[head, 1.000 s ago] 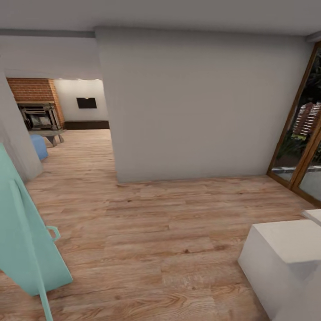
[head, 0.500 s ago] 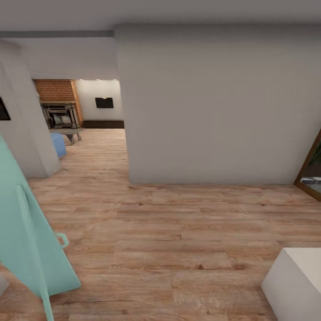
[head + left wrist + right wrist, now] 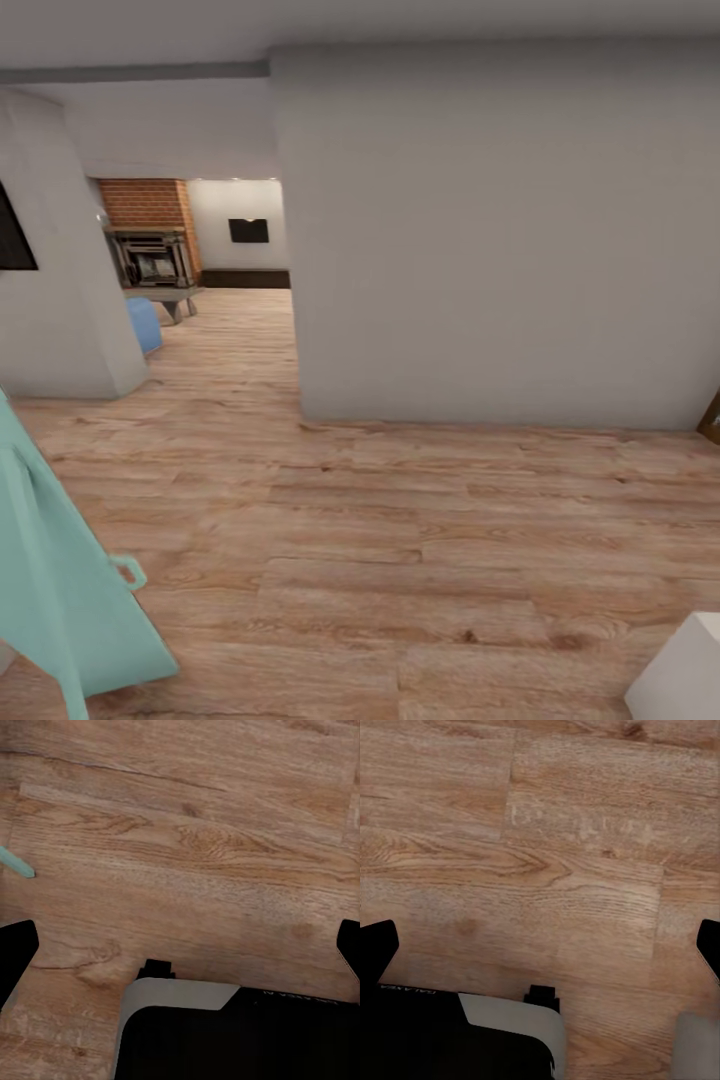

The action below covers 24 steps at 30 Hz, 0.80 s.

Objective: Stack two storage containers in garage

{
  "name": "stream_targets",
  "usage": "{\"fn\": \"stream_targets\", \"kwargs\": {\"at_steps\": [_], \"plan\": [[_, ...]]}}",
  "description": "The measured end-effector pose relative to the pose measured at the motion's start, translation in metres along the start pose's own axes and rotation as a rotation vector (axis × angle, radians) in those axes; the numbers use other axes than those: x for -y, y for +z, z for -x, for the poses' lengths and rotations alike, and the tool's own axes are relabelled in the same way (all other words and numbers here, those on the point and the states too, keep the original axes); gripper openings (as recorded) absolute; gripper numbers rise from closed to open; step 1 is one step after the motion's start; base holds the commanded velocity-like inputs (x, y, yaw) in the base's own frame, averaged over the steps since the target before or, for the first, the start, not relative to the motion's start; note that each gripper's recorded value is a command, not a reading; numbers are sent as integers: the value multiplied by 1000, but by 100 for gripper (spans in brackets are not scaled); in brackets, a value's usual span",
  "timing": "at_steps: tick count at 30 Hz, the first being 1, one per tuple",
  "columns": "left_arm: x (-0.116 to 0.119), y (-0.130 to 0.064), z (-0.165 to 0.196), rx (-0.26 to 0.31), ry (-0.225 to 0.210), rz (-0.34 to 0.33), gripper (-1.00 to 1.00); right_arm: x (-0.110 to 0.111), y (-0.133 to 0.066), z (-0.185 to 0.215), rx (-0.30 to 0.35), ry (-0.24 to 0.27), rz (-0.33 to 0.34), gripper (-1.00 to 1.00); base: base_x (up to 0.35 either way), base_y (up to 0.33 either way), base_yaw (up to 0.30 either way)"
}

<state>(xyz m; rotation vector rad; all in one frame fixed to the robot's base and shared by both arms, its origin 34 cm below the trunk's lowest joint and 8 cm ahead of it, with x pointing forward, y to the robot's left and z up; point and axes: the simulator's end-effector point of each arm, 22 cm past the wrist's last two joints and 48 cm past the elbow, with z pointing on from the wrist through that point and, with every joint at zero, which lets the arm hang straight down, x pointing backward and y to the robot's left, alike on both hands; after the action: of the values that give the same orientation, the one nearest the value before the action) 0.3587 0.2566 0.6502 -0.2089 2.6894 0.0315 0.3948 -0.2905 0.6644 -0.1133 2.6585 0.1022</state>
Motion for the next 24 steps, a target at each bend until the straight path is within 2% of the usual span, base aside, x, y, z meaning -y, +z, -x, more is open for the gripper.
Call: {"fn": "stream_targets", "kwargs": {"at_steps": [8, 15, 24], "plan": [[0, 0, 0, -1, 0, 0, 100, 0, 0, 0, 0, 0, 0, 100, 326, 0, 26], [0, 0, 0, -1, 0, 0, 100, 0, 0, 0, -1, 0, 0, 100, 326, 0, 202], [0, 0, 0, -1, 0, 0, 100, 0, 0, 0, 0, 0, 0, 100, 326, 0, 38]]}}
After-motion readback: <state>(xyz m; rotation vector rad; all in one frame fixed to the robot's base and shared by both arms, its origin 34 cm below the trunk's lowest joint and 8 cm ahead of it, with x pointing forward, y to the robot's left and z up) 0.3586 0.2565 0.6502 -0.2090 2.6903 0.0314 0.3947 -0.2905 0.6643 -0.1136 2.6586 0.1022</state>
